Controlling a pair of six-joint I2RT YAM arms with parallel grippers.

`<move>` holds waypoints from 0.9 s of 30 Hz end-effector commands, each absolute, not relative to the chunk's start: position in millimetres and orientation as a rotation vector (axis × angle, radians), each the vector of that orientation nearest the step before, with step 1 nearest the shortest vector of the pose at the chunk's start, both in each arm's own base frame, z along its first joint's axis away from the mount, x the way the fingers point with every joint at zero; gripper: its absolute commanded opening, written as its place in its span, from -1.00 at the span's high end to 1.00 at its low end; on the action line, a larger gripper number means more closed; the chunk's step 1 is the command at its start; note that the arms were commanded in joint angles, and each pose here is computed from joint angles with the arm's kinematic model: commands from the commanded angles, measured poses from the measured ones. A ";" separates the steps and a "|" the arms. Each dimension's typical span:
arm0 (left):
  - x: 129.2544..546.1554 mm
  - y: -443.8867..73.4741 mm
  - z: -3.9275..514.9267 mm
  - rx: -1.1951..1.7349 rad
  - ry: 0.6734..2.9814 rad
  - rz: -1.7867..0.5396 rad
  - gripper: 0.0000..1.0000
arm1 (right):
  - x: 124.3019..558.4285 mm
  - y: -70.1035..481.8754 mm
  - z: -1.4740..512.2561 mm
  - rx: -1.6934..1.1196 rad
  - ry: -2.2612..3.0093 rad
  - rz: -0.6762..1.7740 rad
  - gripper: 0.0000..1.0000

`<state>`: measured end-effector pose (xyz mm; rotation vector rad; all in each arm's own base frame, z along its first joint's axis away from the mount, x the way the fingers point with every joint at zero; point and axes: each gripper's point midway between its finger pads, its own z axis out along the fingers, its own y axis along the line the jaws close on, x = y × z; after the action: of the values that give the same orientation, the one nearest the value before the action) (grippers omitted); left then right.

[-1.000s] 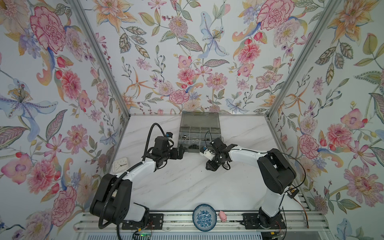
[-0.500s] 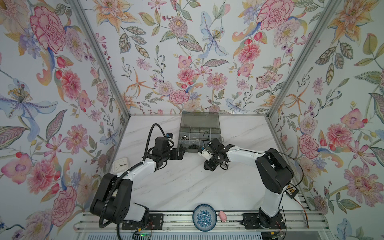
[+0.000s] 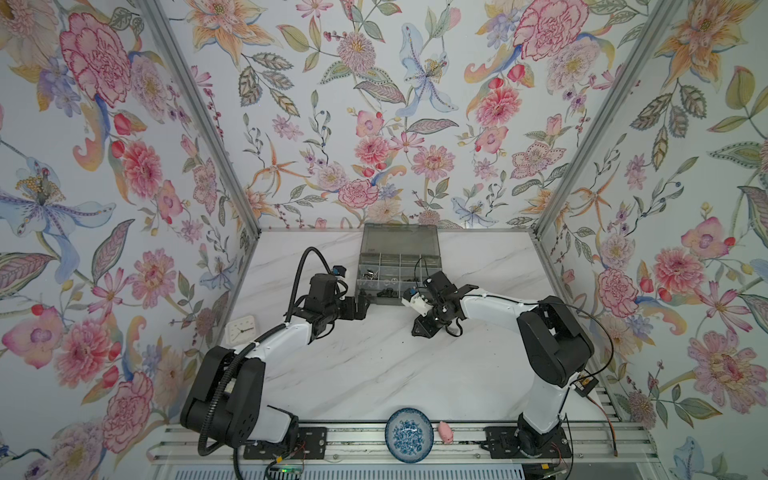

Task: Sort the screws and nuts into containers
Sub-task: 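Lift the silver bolt with the right gripper and carry it over the box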

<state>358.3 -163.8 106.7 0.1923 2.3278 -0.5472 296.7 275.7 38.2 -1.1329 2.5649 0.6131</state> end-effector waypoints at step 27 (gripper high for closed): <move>359.5 -162.1 109.3 0.174 2.320 -0.564 -0.99 | 434.1 280.6 100.0 -1.008 2.332 0.309 1.00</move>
<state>358.1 -164.1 106.7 0.1900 2.3289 -0.5513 422.2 276.0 91.8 -1.0033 2.3708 0.3241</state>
